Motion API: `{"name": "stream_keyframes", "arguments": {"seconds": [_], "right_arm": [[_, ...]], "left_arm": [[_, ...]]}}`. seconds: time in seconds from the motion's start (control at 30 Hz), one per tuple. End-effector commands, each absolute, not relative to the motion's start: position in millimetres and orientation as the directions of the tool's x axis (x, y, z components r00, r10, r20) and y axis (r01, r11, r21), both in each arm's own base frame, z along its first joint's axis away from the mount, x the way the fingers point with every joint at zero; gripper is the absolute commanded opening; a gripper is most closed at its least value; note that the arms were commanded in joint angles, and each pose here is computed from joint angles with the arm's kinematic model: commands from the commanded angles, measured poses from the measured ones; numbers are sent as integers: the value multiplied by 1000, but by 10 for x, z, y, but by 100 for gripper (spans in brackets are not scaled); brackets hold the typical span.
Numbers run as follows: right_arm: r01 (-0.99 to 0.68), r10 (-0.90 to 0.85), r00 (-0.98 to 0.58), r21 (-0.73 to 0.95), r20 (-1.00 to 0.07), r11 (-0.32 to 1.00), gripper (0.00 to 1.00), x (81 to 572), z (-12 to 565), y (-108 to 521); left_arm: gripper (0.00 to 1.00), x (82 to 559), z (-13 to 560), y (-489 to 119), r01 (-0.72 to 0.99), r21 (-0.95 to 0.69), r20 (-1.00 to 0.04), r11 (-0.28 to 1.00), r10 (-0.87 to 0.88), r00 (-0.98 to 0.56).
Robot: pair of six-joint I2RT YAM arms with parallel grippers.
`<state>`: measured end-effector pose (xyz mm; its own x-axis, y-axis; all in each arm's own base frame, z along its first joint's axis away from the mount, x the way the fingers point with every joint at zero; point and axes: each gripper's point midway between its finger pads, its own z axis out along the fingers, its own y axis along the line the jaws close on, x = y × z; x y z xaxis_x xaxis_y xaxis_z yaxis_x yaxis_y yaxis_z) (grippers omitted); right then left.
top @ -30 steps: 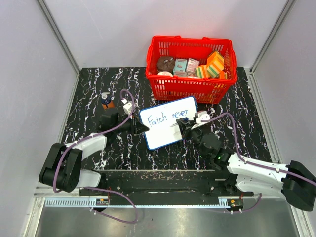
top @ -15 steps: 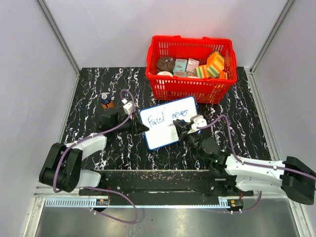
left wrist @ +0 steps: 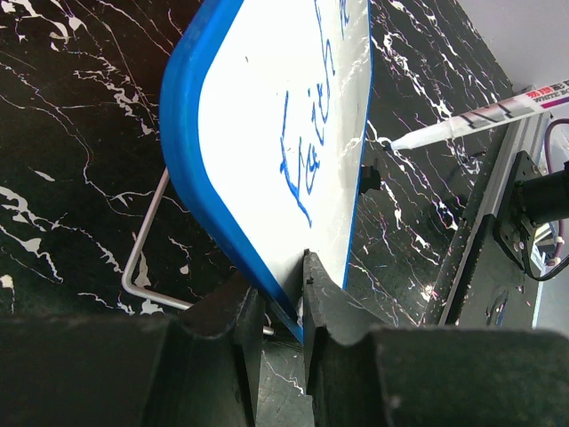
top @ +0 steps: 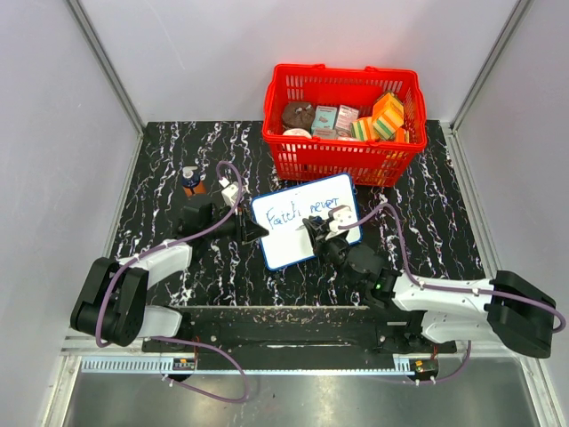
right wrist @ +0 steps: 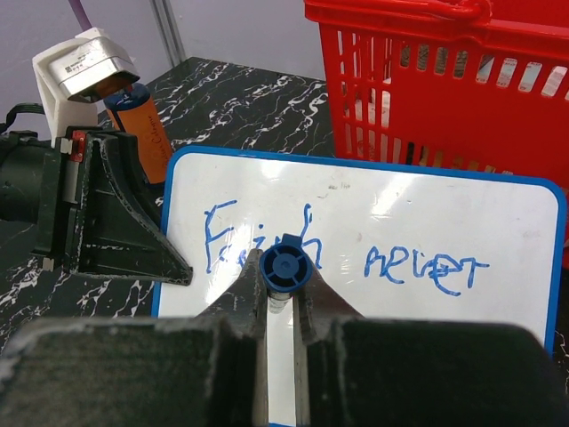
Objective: Write a sentence on the whiteboard
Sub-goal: Write with the whiteboard marker on the whiteboard.
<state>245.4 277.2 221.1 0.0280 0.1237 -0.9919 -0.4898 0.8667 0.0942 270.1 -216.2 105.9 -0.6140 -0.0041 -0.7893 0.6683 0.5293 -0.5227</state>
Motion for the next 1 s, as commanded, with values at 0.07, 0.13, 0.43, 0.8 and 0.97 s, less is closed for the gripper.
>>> {"name": "stream_keyframes", "arguments": {"seconds": [0.07, 0.13, 0.43, 0.8, 0.97], "right_arm": [[-502, 211, 52, 157, -976, 851, 0, 2480, 2476, 2895], [-496, 200, 47, 151, -979, 855, 0, 2494, 2428, 2904], [-440, 207, 24, 176, -978, 881, 0, 2578, 2321, 2900], [-407, 208, 46, 172, -977, 897, 0, 2655, 2376, 2917], [-394, 201, 43, 168, -979, 904, 0, 2698, 2355, 2963]], "left_arm": [[0, 2934, 1045, -2028, 703, -363, -869, 612, 50, -492], [0, 2934, 1045, -2028, 703, -363, -869, 612, 50, -492], [0, 2932, 1045, -2029, 704, -363, -870, 611, 50, -491], [0, 2936, 1051, -2031, 704, -362, -870, 611, 49, -490], [0, 2934, 1056, -2032, 706, -362, -871, 609, 49, -489]]}}
